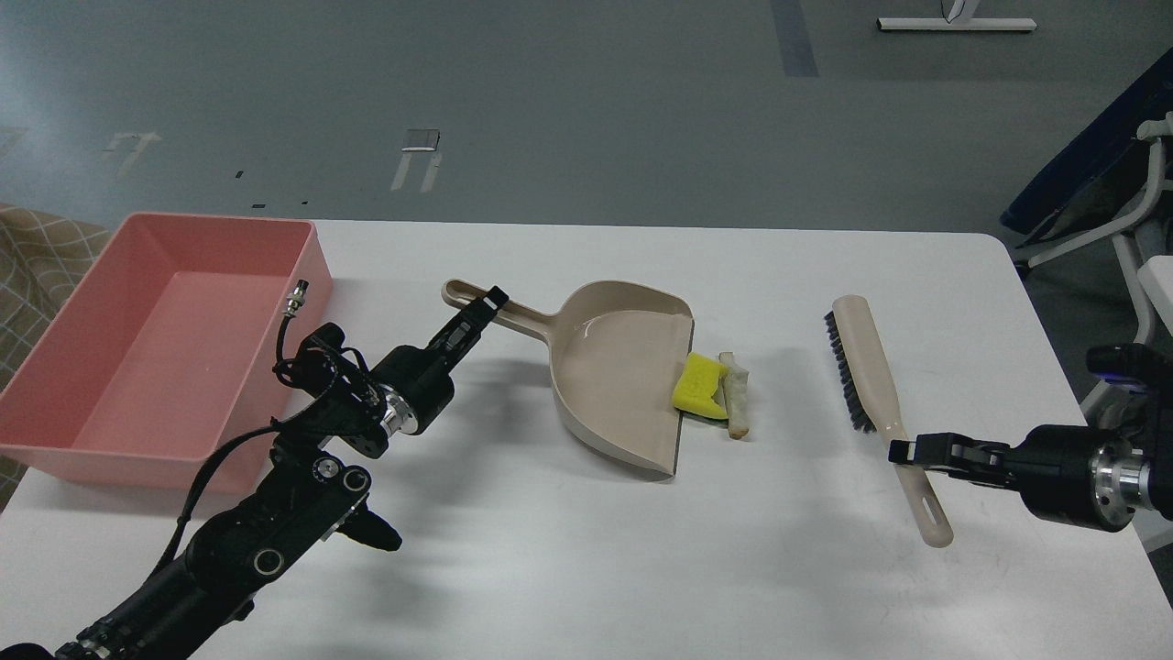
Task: Sweep and dump garbage into bin
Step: 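Grasp the wooden brush handle with the right gripper and lift it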
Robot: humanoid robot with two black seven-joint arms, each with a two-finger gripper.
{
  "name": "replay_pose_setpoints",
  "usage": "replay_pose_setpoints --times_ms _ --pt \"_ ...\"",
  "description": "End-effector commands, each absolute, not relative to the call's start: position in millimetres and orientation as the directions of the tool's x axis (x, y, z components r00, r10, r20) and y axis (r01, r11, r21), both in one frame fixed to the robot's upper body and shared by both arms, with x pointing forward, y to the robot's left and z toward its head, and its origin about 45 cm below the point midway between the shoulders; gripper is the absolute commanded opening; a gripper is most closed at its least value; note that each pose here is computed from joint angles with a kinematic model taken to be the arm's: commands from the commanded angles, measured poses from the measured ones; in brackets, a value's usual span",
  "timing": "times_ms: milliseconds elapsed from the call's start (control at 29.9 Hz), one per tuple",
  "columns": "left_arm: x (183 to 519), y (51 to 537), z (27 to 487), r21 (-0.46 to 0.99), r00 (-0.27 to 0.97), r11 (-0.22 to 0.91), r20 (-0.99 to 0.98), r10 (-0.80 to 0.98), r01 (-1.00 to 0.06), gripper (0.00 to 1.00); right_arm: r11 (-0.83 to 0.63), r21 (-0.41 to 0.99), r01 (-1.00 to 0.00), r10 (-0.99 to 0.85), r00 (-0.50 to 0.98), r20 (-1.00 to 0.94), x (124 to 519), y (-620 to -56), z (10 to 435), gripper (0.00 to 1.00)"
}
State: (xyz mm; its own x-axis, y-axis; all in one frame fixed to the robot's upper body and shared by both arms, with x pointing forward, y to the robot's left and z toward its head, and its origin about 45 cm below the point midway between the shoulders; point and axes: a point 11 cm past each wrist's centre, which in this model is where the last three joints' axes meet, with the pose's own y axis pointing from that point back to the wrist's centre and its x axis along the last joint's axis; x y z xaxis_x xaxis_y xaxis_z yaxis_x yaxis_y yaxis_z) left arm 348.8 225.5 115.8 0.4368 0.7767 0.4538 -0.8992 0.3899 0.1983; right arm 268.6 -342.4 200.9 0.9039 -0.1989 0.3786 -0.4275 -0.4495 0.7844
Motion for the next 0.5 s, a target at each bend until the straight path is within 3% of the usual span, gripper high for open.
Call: replay_pose_setpoints --times_ms 0,468 --pt "348.4 223.4 116.8 0.195 0.441 0.397 0.451 0.776 -0.897 0.0 -0.411 0.815 -0.409 -0.191 0.912 0.362 267.4 -347.6 196.3 0.0" --pt "344.0 218.5 118.5 0.187 0.449 0.41 0.444 0.776 -0.893 0.0 -0.477 0.808 -0.344 -0.117 0.937 0.33 288.7 -296.9 181.8 0.0"
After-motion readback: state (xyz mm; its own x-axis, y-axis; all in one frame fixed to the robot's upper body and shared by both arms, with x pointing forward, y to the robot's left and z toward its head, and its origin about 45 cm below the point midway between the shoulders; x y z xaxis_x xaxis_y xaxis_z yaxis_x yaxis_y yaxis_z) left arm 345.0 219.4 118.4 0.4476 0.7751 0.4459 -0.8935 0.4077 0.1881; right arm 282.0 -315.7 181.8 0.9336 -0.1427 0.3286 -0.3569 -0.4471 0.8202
